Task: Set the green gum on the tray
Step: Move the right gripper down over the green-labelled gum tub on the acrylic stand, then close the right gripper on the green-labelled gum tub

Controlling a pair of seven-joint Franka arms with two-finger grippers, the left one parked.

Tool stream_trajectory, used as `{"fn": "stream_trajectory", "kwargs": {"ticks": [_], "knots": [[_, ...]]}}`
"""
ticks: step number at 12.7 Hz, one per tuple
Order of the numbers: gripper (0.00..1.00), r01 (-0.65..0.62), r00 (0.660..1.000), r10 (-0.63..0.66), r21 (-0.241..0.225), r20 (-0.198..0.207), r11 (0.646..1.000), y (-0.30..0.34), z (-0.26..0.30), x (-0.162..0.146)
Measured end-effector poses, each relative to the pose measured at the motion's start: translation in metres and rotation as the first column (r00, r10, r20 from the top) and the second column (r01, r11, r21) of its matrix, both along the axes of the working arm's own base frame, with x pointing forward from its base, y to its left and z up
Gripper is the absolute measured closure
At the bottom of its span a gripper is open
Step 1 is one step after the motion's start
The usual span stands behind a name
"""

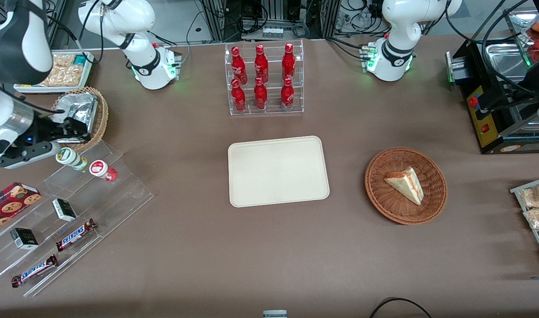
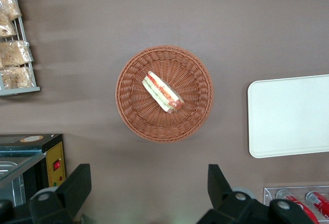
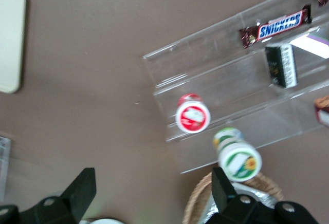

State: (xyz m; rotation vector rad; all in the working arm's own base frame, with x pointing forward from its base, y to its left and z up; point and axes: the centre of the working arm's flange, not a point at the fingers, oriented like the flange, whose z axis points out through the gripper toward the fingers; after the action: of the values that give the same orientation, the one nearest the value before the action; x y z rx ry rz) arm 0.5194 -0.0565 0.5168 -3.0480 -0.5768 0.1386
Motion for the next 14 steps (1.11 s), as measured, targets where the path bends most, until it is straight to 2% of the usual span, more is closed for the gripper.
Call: {"fn": "stream_trajectory", "kwargs": {"ticks": [2, 4, 6, 14], "knots": [[0.0, -0.083, 0.996, 0.083, 0.008, 0.032, 0.997, -0.033, -0.019, -0.014], [0.0, -0.116, 0.992, 0.115, 0.01, 0.045, 0.993, -0.058, -0.043, -0.025], [0.0, -0.116, 0.992, 0.116, 0.015, 0.04, 0.993, -0.078, -0.062, -0.034], [0.0, -0.129, 0.989, 0.128, 0.008, 0.077, 0.992, -0.107, -0.113, -0.052]]}}
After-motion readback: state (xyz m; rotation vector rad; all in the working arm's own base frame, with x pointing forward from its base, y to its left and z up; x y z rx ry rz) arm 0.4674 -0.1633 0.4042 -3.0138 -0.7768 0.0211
